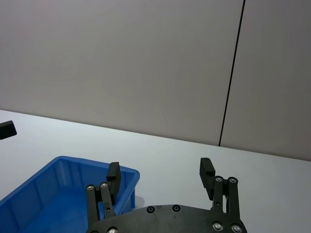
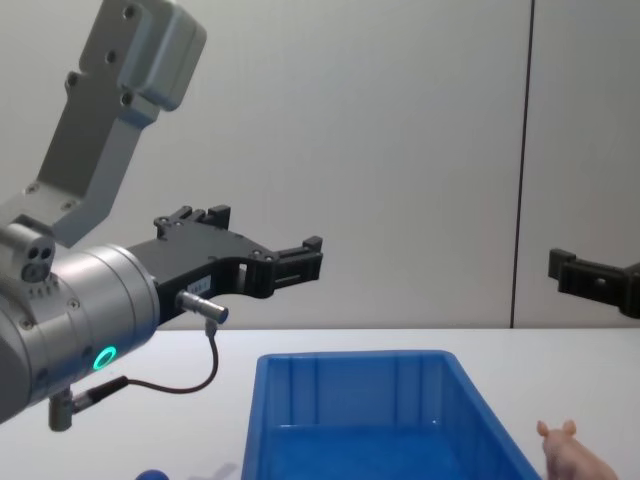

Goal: Pick up the two dolls from the table and place them into the box.

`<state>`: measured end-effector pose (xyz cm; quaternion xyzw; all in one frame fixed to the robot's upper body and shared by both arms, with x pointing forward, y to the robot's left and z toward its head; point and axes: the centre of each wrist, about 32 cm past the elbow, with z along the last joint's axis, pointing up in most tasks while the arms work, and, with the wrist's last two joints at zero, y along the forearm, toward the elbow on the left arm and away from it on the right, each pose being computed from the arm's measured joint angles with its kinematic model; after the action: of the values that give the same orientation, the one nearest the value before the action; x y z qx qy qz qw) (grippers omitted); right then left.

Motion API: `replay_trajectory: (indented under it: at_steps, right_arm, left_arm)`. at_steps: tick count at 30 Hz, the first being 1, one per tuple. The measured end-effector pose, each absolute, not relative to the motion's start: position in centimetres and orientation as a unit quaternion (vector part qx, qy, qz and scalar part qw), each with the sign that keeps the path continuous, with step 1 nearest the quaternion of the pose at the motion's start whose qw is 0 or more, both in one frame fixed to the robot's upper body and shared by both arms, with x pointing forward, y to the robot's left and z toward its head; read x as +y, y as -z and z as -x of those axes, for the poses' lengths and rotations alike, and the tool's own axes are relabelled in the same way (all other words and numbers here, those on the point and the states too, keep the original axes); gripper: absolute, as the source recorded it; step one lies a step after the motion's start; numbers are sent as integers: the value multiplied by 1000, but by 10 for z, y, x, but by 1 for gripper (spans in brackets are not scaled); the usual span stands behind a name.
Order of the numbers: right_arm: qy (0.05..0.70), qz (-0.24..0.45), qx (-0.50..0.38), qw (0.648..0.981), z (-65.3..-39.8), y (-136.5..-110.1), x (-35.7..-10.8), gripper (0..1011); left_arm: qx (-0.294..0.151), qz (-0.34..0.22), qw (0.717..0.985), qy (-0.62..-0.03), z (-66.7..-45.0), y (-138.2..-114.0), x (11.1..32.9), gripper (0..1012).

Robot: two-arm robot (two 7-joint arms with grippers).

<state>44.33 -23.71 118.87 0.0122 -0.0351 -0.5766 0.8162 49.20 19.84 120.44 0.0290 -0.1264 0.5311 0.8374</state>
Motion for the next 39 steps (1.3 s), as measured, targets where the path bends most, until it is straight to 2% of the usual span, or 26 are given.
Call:
replay_trajectory:
  at_steps: [39]
  right_arm:
    - [577, -13, -35, 816, -443, -1189, -237, 1001]
  left_arm:
    - [-126, -29, 837, -531, -492, -1204, 198, 1004]
